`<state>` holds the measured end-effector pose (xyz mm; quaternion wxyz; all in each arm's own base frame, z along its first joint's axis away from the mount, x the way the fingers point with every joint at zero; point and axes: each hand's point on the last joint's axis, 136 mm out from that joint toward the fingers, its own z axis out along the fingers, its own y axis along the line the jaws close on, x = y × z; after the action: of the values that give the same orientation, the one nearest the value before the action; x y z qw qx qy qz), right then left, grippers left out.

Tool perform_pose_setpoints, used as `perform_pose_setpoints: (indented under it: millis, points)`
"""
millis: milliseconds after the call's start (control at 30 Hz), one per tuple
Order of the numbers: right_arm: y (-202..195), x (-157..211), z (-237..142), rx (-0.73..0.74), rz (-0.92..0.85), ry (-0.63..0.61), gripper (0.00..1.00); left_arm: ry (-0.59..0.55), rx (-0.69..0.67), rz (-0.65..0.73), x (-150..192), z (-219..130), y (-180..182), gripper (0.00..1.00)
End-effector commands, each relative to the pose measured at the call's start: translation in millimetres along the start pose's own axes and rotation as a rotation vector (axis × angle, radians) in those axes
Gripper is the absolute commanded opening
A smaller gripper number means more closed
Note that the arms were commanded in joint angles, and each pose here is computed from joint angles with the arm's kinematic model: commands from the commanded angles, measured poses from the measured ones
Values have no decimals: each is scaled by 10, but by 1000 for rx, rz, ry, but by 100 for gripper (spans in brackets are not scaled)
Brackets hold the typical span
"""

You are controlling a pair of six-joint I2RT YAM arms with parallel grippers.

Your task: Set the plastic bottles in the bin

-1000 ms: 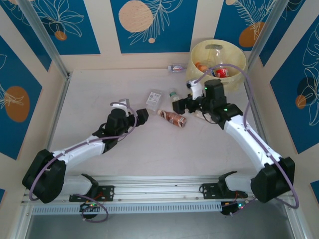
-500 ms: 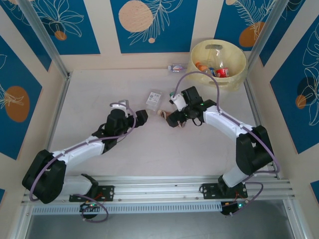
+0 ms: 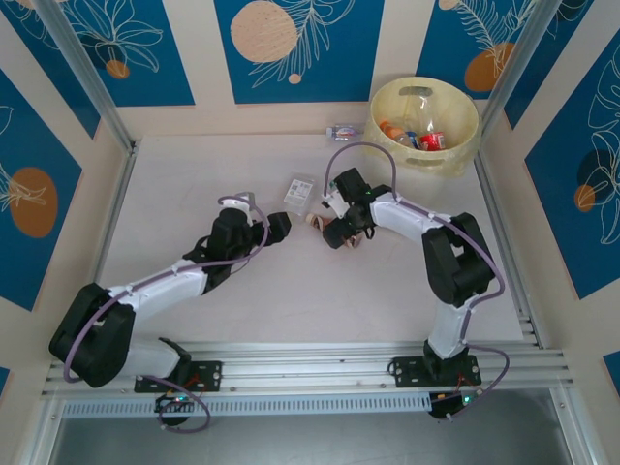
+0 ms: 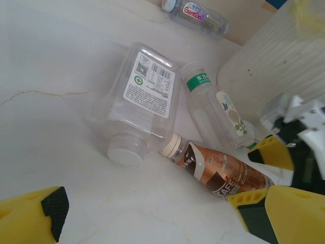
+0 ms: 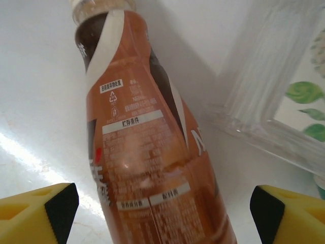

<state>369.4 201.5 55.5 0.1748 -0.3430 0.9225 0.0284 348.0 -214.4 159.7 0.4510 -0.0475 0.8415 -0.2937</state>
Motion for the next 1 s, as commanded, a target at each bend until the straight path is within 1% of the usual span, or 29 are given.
perform_pose_setpoints:
  millis: [0,133,233,367,433,633,767,833,967]
  points:
    - [104,21,56,-23,-47,49,88,-3,2,7,-72,17,-20,100]
    - [87,75,213,13,-52,95,88,1,1,5,-64,27,-21,100]
    - [35,92,291,43,-31,105,84,6,-2,2,-57,42,-11,100]
    - [-78,131,327,110,-10,123,71,14,-4,2,-47,59,-9,100]
    - [-70,132,283,109,-14,115,65,14,-6,1,-44,62,-5,100]
    - [86,63,-46,21,-25,28,50,14,-19,-6,-29,66,33,100]
    - [175,-53,-363,-44,-4,-50,49,0,-51,-29,-27,58,118,100]
    - [182,-115,-516,-52,2,-88,49,-15,-71,-55,-25,40,184,100]
    - [162,-329,-991,-81,33,-240,49,-29,-88,-88,-28,0,271,100]
